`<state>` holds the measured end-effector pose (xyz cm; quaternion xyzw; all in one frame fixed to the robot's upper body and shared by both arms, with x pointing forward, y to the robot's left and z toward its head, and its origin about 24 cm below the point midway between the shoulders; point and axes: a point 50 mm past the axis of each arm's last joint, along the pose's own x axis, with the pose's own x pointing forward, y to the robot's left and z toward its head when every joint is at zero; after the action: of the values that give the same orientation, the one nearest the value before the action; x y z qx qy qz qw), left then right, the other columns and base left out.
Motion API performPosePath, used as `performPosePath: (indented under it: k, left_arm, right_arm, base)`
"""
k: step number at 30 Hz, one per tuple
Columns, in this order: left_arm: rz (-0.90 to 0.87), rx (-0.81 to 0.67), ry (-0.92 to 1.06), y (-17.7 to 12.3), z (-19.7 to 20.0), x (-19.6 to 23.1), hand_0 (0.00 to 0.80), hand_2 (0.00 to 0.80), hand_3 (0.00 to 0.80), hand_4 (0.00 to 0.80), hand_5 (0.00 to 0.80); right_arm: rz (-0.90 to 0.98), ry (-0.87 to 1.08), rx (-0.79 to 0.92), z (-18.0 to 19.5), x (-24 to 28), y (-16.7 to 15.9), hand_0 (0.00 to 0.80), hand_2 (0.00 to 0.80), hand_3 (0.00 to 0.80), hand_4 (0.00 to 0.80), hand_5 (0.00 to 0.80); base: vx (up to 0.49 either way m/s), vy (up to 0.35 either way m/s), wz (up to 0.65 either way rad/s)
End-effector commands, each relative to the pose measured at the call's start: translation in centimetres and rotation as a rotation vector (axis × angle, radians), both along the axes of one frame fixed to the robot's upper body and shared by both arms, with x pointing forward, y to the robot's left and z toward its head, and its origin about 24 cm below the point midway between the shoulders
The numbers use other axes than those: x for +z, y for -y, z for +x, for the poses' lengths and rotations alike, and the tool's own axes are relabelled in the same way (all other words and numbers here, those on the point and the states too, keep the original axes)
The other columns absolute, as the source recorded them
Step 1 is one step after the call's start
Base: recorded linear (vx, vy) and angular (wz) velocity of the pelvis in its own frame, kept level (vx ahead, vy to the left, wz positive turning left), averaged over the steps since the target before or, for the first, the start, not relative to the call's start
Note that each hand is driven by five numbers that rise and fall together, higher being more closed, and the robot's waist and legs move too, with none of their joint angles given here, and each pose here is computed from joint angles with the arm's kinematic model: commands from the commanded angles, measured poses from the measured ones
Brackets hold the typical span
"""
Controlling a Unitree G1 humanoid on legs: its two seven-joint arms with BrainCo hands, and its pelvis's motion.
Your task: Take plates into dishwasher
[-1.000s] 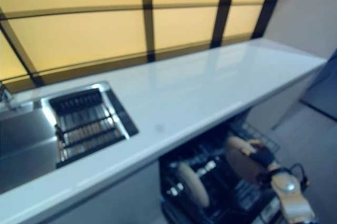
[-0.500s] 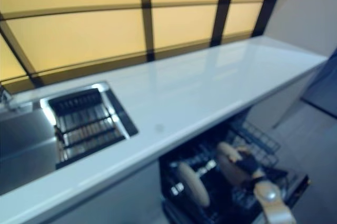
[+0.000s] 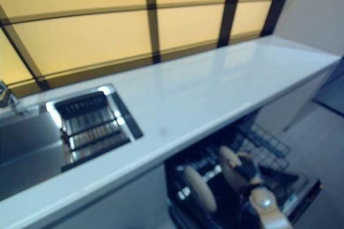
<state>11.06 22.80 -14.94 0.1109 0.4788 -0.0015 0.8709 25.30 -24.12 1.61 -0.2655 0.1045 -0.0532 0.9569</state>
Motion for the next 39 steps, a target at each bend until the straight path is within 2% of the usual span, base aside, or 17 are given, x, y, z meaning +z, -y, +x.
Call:
performPosePath:
  k: [1, 20, 39]
  left_arm:
    - [0.028, -0.086, 0.023, 0.6, 1.7, 0.3, 0.000, 0.000, 0.000, 0.000, 0.000]
    - [0.029, -0.111, 0.012, 0.9, 1.5, 0.2, 0.000, 0.000, 0.000, 0.000, 0.000]
    - [0.035, -0.136, 0.002, 0.9, 1.4, 0.1, 0.000, 0.000, 0.000, 0.000, 0.000]
  right_arm:
    - [-0.046, 0.169, 0.014, 2.2, 3.1, -0.8, 0.800, 0.800, 0.800, 0.800, 0.800]
    - [-0.100, 0.140, -0.052, 2.2, 1.8, -0.9, 0.800, 0.800, 0.800, 0.800, 0.800]
    - [-0.178, 0.029, -0.113, 1.7, -0.9, -0.1, 0.800, 0.800, 0.800, 0.800, 0.800]
  base:
    - [0.000, 0.000, 0.00]
    - [0.000, 0.000, 0.02]
    - [0.001, -0.001, 0.01]
